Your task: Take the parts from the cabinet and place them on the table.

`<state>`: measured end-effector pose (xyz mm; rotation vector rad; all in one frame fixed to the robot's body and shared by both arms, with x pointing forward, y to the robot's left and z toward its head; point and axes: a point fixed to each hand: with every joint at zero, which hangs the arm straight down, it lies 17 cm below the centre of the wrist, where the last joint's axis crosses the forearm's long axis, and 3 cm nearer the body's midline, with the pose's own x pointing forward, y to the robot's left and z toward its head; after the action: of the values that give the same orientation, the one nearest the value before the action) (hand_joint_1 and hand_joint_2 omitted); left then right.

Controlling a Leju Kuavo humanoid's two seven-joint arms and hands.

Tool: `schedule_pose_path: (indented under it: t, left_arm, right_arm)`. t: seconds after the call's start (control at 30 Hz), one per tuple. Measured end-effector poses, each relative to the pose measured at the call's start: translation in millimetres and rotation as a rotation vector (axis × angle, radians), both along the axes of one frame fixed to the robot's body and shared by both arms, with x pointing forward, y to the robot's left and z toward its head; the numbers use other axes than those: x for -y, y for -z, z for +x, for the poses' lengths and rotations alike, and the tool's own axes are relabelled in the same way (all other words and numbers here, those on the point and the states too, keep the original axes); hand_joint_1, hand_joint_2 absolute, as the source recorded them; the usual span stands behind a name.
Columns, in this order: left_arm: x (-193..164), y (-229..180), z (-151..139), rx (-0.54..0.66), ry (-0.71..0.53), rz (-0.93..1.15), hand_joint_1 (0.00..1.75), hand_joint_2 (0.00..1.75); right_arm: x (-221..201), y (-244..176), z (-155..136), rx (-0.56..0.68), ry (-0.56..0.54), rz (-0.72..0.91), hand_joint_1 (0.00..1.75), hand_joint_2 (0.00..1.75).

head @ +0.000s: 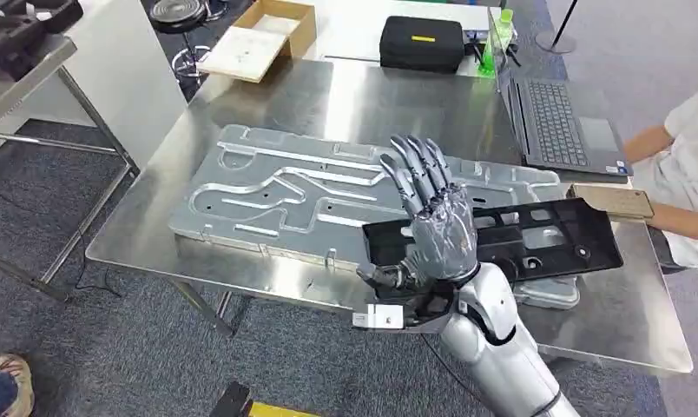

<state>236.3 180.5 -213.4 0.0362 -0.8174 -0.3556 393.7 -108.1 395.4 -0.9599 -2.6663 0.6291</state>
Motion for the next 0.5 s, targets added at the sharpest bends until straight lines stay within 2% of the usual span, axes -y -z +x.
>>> schedule_pose_path:
  t: [0.23,0.5]
  left_arm:
    - [2.0,0.1,-1.1,-0.001,0.005,-0.002,0.00,0.00]
    - [6.3,-1.2,0.0,0.001,0.007,-0.008,0.00,0.00]
  right_arm:
    - [-25.9,-9.5,-17.5,0.064,-0.006,-0.030,0.00,0.00]
    - [-27.6,-23.3,-21.2,0.090,-0.015,-0.014,0.00,0.00]
